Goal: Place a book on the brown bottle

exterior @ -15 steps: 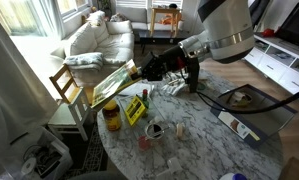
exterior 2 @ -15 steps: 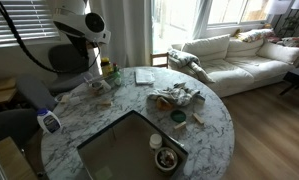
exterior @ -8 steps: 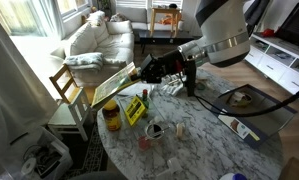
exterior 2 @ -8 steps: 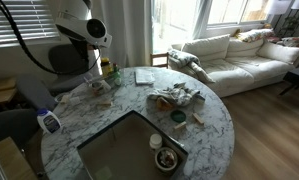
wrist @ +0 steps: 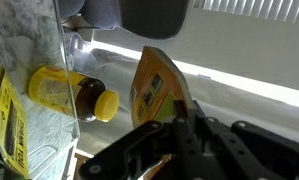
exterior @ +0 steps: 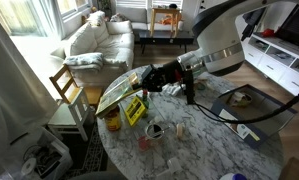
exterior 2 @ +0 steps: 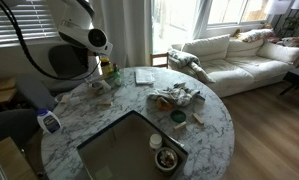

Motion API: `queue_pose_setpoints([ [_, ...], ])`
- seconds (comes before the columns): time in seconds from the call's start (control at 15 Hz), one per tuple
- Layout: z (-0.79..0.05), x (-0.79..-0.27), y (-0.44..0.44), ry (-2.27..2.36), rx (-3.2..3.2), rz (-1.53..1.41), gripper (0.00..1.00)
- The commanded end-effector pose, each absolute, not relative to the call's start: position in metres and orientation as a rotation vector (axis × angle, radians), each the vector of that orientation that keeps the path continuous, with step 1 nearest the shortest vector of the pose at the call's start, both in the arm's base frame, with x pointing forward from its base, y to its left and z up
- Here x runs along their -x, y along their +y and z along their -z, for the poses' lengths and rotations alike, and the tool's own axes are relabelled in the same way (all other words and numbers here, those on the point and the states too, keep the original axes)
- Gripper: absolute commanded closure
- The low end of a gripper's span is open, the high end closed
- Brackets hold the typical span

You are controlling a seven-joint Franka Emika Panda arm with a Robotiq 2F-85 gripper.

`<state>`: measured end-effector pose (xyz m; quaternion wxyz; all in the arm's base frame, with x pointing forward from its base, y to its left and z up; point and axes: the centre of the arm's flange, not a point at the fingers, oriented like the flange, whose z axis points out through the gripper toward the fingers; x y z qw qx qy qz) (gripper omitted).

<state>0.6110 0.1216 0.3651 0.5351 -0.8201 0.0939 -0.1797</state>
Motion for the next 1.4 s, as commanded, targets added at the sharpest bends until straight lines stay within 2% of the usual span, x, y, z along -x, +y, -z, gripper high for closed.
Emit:
queue_pose_setpoints([
  [0.0, -0.351, -0.606, 0.126, 0.239, 1.973, 0.452, 0.98],
  [0.87, -0.302, -0.603, 0.12, 0.407, 2.127, 0.479, 0.98],
  [1.33, -0.283, -0.604, 0.127, 0.733, 1.994, 0.493, 0.98],
])
